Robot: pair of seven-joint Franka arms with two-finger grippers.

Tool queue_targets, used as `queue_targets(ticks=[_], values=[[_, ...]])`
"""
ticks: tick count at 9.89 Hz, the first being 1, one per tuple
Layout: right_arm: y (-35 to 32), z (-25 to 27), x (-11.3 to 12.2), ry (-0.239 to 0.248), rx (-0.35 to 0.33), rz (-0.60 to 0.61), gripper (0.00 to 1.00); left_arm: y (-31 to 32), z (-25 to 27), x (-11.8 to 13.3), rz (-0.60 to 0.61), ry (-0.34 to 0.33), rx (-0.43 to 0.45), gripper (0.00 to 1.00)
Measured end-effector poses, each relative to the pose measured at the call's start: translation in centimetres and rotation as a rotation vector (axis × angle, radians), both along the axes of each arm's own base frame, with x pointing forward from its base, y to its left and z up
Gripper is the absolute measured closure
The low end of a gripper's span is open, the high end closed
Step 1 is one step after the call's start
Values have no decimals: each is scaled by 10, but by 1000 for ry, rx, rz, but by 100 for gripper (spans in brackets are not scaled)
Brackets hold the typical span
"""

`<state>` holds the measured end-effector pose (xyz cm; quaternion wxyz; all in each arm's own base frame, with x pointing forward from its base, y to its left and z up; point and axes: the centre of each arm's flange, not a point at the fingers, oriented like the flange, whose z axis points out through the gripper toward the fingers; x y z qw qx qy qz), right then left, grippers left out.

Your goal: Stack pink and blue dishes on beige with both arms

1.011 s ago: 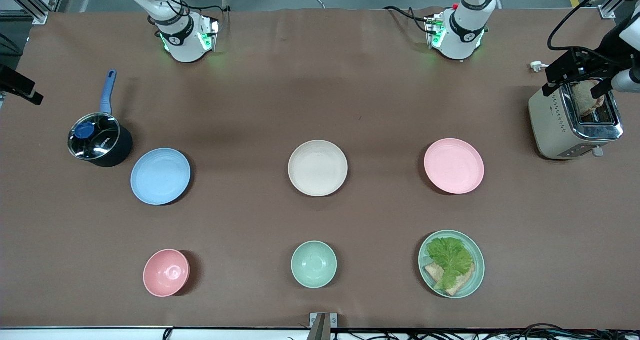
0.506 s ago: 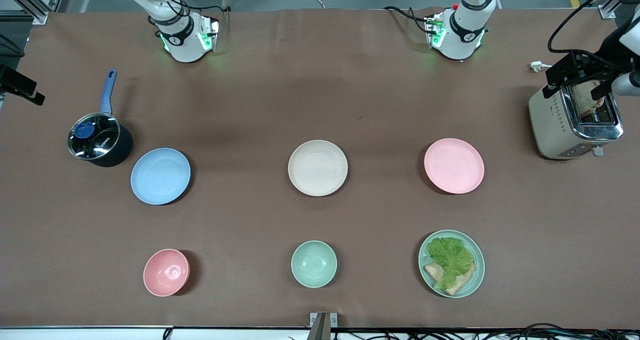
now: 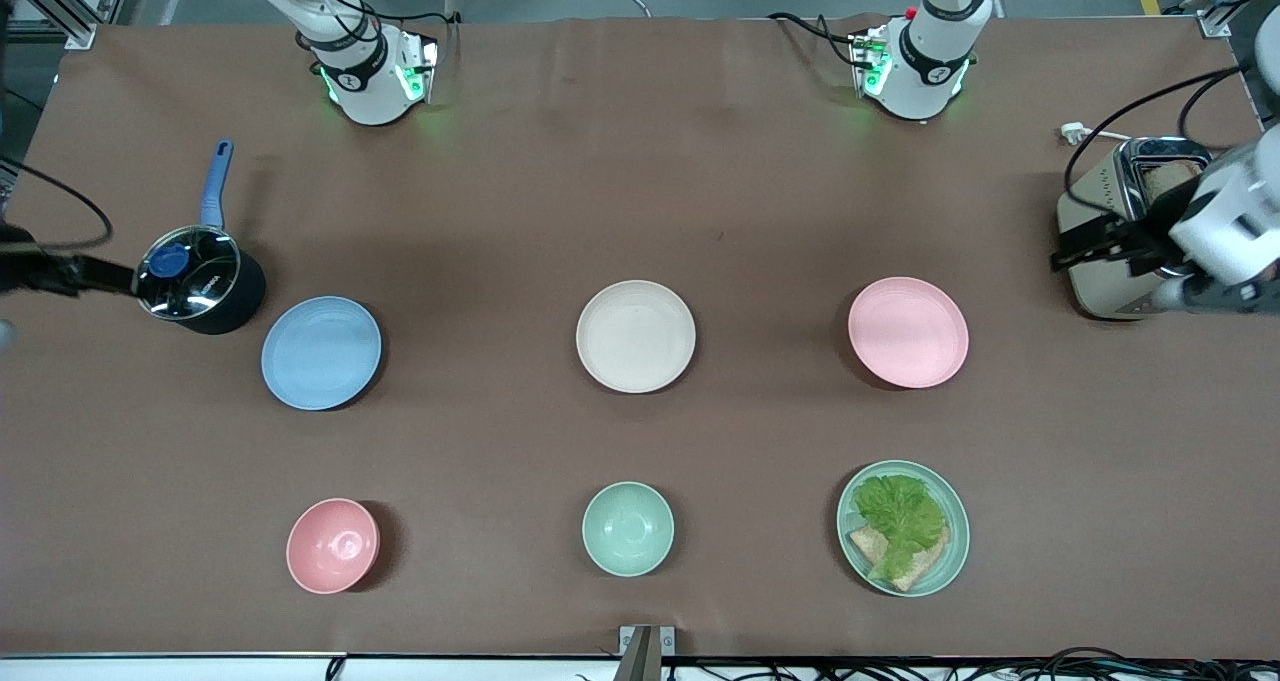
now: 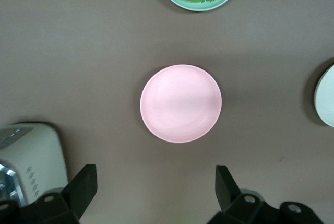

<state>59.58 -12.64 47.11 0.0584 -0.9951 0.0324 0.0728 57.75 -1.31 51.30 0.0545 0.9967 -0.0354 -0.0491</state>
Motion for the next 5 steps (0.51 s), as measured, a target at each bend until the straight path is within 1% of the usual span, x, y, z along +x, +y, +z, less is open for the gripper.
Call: queue_targets(ticks=[1,2,3,5], values=[[-7,-41,3,4,21,19,0,3,-35,3,-15,-5,-3,0],[-12,-79,4,-7,38,41,0,5,-71,7,-35,-15,-3,0],[-17,-113,1,-27,45,58,0,7,-110,10,-48,-16,-6,0],[-19,-175,-13,-66,66,98,0,15,-186,15,-83,-17,-31,0]])
